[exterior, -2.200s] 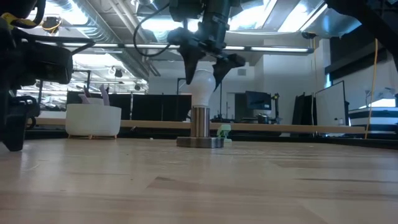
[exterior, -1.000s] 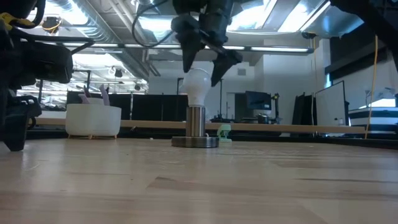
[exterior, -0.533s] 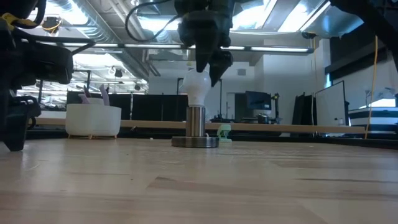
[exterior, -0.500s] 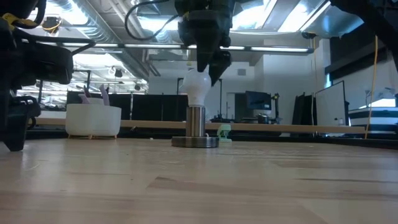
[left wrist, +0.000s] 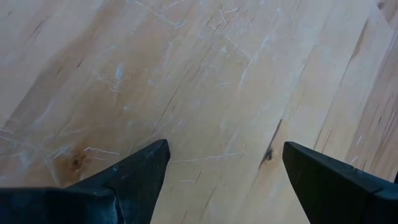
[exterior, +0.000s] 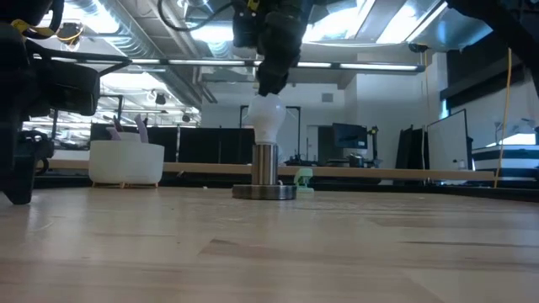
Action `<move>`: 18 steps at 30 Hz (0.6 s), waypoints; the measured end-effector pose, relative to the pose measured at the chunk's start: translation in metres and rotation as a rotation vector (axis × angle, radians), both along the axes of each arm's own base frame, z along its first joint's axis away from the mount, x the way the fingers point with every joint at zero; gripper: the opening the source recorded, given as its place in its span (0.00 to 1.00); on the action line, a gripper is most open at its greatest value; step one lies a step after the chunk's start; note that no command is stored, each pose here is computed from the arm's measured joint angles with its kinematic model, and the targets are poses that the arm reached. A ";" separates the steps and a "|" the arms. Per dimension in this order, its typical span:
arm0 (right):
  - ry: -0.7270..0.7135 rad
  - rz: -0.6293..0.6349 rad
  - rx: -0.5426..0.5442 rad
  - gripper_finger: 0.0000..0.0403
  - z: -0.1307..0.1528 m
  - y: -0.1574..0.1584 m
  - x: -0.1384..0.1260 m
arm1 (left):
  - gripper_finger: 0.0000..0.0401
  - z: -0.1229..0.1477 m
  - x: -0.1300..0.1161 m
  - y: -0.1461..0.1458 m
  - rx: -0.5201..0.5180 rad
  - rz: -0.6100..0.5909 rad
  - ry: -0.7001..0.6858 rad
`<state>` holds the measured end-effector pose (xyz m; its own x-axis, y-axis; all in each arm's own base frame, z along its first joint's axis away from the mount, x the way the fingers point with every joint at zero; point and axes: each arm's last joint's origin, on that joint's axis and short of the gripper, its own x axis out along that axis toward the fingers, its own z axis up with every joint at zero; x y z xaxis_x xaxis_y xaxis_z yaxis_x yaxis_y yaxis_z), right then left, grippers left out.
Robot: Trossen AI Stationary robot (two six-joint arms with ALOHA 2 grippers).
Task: Screw lightbulb
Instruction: Insert the lightbulb into the lamp
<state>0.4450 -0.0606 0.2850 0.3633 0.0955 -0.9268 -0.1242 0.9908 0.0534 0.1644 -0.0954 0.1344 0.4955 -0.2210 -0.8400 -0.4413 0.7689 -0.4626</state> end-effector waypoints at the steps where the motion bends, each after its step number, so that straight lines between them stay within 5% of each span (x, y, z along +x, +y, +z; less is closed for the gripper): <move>1: -0.009 0.005 0.000 0.99 -0.001 0.000 0.002 | 0.77 0.000 0.000 0.000 0.000 0.000 0.000; 18: 0.078 0.011 -0.059 0.99 -0.018 -0.002 0.003 | 0.77 0.000 0.000 0.000 -0.003 -0.002 0.001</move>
